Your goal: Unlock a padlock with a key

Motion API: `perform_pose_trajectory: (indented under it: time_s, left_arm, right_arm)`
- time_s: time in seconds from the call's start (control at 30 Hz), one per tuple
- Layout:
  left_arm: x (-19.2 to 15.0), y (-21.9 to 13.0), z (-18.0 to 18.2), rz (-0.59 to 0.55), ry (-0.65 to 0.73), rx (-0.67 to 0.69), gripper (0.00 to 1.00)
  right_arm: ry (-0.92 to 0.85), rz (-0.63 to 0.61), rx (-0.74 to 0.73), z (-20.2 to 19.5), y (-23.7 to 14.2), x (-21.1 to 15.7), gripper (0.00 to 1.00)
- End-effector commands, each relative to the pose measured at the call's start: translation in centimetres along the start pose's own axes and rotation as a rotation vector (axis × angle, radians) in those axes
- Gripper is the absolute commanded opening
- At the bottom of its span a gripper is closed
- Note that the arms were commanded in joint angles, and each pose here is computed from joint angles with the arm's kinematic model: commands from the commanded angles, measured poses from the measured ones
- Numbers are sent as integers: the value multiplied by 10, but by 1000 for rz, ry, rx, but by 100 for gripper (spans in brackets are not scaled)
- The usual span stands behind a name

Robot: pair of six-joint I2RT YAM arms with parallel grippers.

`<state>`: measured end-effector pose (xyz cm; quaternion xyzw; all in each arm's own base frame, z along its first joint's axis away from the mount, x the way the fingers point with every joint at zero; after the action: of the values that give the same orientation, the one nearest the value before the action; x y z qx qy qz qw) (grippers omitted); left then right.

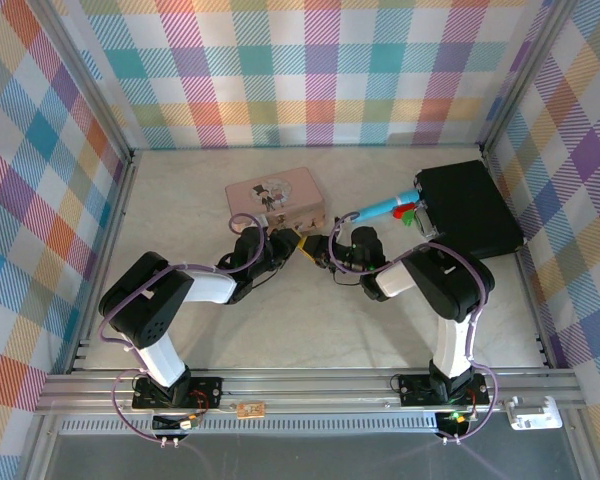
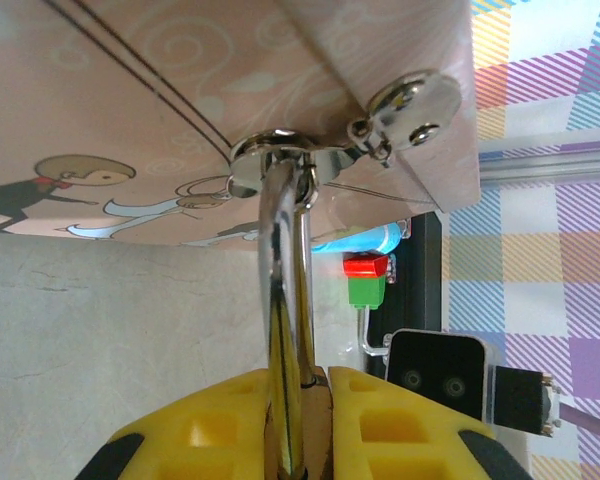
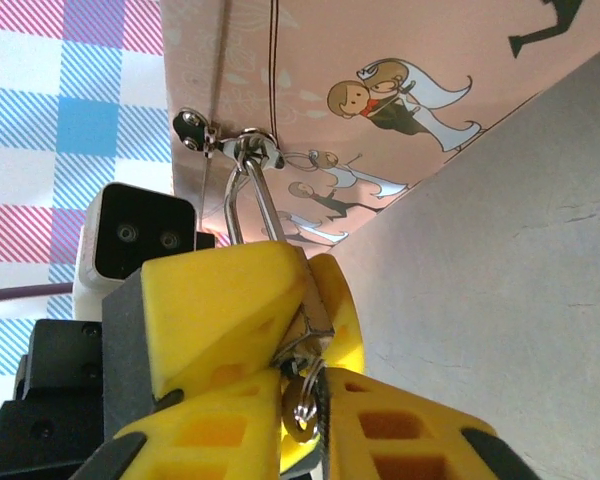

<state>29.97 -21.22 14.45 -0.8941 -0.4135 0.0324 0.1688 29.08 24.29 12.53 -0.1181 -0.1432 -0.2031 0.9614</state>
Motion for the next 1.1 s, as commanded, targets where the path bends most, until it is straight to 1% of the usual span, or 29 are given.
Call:
perform_pose_trajectory:
  time_s: [0.0,0.23,0.33,0.47,0.6,0.67,0.73,0.77,0.8,0.87,0.97,1.07]
  left_arm:
    - [3,-4,-21,-8,2,-133,0]
    - [3,-6,-14,-25,8,-165,0]
    - [1,-4,-9,-24,22,-201,0]
    - [0,-2,-2,-26,74,-311,0]
    - [-6,9,10,-8,149,-291,0]
    - [-8,9,11,-11,166,-289,0]
    - [-8,10,10,-11,183,-293,0]
    - [-8,10,10,-11,185,-295,0]
    - [-9,11,9,-7,187,-297,0]
    - [-10,13,10,3,188,-296,0]
    - [-11,18,13,11,180,-288,0]
    - [-10,20,14,9,170,-285,0]
  right_arm:
    - [3,-37,52,8,5,4,11]
    - [121,-131,98,19,-4,10,0]
    - [191,-137,128,30,-5,15,0]
    - [298,-111,211,54,-6,27,0]
    - [460,-66,317,80,-6,39,0]
    - [595,-52,356,85,-4,43,0]
    - [754,-55,426,87,-2,46,0]
    - [841,-38,435,88,0,47,0]
    - [883,-49,454,92,0,50,0]
    - [927,-54,507,105,1,59,0]
    - [901,-37,569,125,7,72,0]
    - [926,-12,553,120,13,71,0]
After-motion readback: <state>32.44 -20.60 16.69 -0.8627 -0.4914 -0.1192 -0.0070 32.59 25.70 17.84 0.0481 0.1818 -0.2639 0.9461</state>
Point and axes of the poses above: each hand's point on the last joint's axis, 136 mm out from that joint toward the fingers, its own y axis out along the fingers, its own z axis along the line the jaws close on, x = y × z, the point moved 10 cm from there along -y, back along the fingers, and after that the axes turned 8 degrees about -y, right-handed, at the moved point
